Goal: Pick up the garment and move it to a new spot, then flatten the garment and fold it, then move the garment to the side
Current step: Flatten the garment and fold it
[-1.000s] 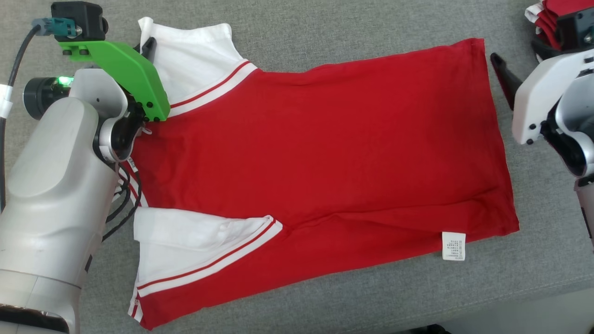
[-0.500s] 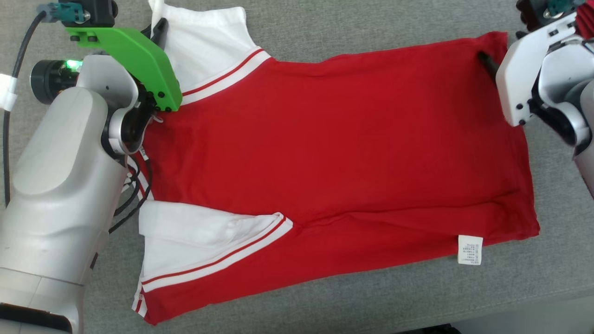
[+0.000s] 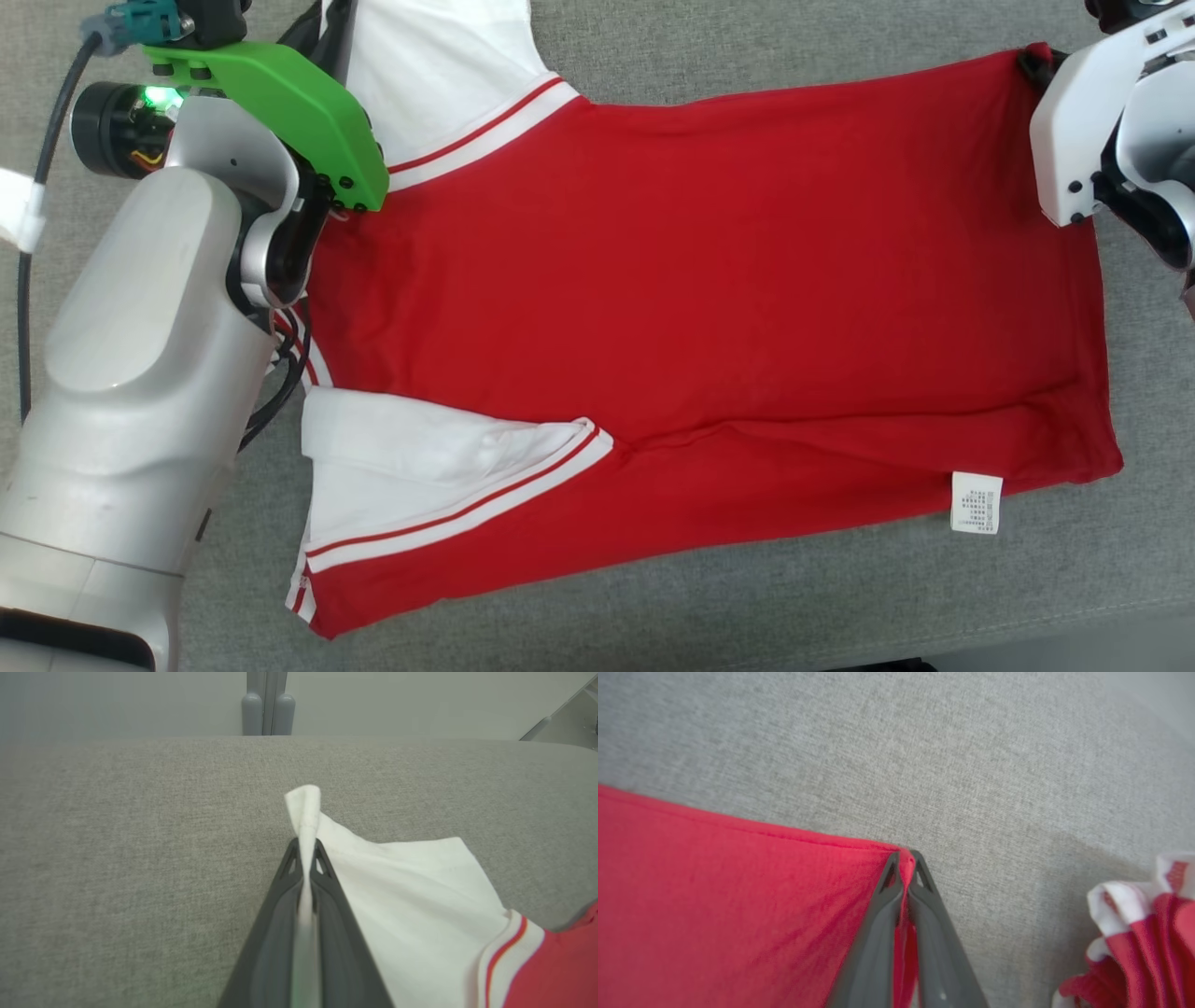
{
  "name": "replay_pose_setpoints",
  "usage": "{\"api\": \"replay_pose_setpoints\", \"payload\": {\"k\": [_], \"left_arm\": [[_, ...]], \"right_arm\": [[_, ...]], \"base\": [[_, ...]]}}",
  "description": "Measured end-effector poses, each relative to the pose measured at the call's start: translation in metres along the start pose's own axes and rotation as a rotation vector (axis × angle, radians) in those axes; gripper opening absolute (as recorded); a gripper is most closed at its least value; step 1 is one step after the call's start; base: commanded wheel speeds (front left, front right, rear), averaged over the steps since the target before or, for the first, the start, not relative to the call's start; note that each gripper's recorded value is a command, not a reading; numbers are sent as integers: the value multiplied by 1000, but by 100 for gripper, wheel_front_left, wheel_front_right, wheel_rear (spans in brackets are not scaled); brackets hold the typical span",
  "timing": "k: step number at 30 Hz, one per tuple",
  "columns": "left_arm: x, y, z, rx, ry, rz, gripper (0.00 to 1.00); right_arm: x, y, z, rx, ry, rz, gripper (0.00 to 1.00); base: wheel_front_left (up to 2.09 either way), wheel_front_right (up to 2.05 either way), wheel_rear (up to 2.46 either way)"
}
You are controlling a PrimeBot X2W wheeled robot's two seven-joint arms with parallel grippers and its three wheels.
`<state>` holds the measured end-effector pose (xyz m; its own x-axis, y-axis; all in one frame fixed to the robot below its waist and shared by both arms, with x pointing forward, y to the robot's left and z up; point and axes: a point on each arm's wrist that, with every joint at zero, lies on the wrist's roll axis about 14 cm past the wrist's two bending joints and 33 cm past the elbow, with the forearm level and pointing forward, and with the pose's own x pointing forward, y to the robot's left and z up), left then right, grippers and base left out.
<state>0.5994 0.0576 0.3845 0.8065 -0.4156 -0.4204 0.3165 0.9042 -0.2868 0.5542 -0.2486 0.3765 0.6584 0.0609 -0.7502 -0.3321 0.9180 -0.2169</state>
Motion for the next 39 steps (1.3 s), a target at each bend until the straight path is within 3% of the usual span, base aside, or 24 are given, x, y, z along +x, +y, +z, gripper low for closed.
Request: {"api": "replay_pose_setpoints", "payload": {"k": [9,16,29,39], "left_arm": [[-20,-25,37,29,-251,-35,0],[-56,-47,33,59,-346,-72,0],[-141,-77,-1,-9,-383,-108,0],[-190,-78,-29,-87,-356,-58,0]], "right_arm": [[-12,-4,-2,39,-100,-35,0],[-29,-4,-8,16,-163,-62,0],[-62,20,-30,-85,-276,-76,0],[-92,31,-38,-70,-292,-89,0]], "base": [[0,0,0],[0,0,0],[0,0,0],[0,0,0]]}}
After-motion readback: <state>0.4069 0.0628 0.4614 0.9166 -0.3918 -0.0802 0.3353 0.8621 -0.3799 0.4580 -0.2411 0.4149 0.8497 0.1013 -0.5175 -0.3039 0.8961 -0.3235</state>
